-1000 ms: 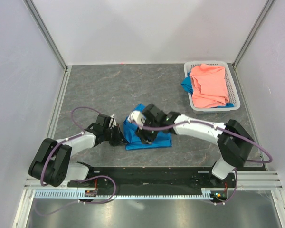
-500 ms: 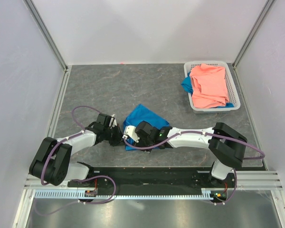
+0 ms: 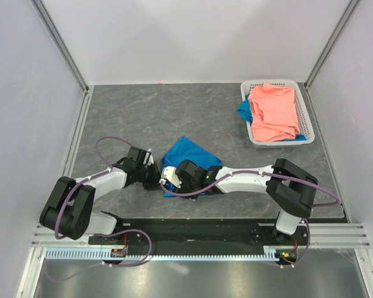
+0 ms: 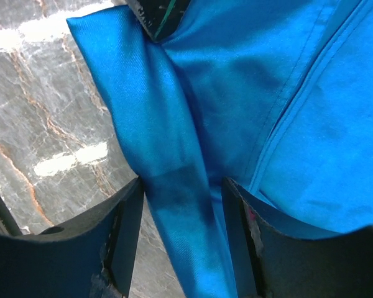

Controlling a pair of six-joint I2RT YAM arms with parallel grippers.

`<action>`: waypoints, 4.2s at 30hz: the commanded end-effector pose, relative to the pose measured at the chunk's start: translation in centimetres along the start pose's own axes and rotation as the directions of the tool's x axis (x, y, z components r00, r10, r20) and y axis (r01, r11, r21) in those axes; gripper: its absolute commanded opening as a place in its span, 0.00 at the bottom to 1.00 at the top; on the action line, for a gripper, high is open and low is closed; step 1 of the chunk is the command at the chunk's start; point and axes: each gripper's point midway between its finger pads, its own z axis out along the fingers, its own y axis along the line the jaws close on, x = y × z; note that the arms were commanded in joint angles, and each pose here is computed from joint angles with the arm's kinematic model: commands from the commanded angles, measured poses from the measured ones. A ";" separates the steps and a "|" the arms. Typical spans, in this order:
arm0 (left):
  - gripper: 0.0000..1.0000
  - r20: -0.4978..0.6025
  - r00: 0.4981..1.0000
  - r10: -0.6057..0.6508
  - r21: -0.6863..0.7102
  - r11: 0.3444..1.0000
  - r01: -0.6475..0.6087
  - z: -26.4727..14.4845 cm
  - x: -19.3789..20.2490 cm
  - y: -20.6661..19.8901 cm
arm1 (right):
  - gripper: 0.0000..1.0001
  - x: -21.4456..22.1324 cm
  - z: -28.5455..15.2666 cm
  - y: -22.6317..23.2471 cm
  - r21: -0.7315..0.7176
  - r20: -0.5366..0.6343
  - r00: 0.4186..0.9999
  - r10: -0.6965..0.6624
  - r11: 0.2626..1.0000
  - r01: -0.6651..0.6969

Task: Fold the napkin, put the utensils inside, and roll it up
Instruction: Roll the napkin with the utensil

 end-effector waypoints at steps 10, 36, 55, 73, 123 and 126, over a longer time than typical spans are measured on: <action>0.04 0.027 0.996 0.088 -0.026 0.996 -0.087 -0.1 -1.0 0.2 | 0.32 0.9 1.3 1.1 -0.154 -0.065 0.996 0.059 0.986 -0.068; 0.61 0.297 0.932 0.209 0.054 0.970 -0.235 -3.7 -2.8 -2.6 | 0.16 0.1 -0.2 3.0 -0.700 -0.272 0.838 0.473 0.500 -0.509; 0.56 0.245 0.950 0.192 0.042 0.977 -0.208 -1.4 -1.3 -1.0 | 0.12 1.8 1.8 1.5 -0.765 -0.380 0.743 0.550 0.264 -0.587; 0.02 0.135 0.976 0.172 0.070 0.981 -0.183 0.5 0.5 -0.7 | 0.12 2.0 1.8 0.7 -0.729 -0.400 0.737 0.545 0.299 -0.616; 0.02 0.014 0.991 0.131 -0.049 0.990 -0.130 -0.2 1.0 0.4 | 0.64 -0.7 -1.2 2.1 -0.003 -0.041 0.997 -0.060 0.998 0.060; 0.02 0.015 0.991 0.133 -0.048 0.990 -0.132 -0.2 1.0 0.4 | 0.63 -0.2 -0.8 1.6 0.001 -0.059 0.997 -0.047 0.999 0.047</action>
